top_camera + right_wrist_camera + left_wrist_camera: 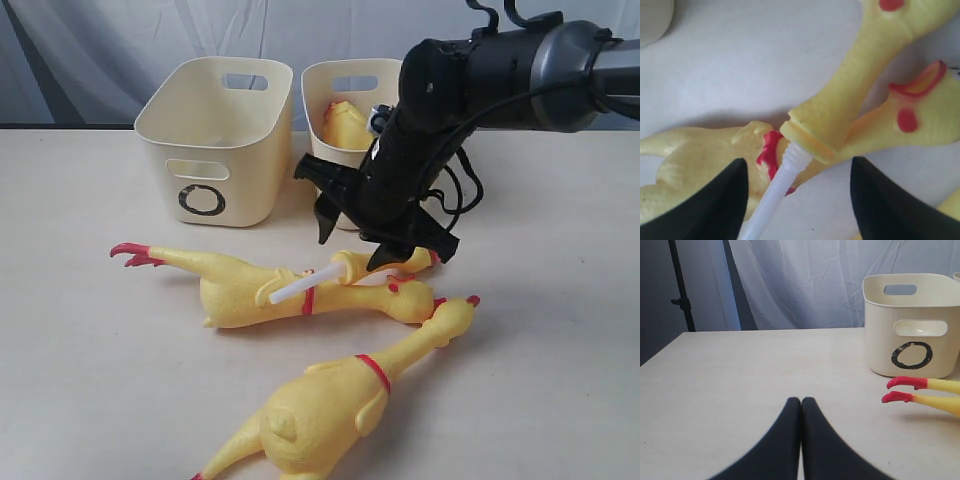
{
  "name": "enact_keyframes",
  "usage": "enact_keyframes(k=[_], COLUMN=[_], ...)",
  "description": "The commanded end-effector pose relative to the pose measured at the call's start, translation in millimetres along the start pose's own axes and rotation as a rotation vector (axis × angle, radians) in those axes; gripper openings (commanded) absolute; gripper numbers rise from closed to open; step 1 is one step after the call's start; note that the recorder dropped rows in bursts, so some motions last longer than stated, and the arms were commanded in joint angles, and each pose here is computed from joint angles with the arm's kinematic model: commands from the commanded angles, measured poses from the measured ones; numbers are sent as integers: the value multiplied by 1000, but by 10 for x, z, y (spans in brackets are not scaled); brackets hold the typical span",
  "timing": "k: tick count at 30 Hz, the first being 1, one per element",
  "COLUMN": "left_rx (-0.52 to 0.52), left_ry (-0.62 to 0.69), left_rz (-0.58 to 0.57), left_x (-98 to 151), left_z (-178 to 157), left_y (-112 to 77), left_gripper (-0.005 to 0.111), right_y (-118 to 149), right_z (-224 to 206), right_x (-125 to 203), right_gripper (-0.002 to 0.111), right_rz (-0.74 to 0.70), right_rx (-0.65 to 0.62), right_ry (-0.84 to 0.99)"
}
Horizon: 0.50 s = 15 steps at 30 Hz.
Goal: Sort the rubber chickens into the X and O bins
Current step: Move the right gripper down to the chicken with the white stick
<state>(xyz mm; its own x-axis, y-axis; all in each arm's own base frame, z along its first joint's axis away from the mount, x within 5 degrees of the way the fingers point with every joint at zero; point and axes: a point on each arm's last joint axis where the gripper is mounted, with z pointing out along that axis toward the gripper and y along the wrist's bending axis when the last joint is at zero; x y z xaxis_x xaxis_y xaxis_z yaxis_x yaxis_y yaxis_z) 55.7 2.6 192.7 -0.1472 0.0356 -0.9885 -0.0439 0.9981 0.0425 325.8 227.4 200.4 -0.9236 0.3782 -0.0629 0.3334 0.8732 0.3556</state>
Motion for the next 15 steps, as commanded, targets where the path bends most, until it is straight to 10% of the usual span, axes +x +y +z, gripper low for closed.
enact_keyframes(k=[1,15], left_rx=[5,5], left_ry=[-9,-9], left_rz=[2,2], left_x=[0,0], left_z=[-2,-2], left_y=[-3,-3], left_gripper=[0,0], right_y=[-29,-36], right_z=[75,310], right_x=[-28,-79], right_gripper=[57,57], right_rz=[11,25], right_rx=[19,9], right_ry=[12,-5])
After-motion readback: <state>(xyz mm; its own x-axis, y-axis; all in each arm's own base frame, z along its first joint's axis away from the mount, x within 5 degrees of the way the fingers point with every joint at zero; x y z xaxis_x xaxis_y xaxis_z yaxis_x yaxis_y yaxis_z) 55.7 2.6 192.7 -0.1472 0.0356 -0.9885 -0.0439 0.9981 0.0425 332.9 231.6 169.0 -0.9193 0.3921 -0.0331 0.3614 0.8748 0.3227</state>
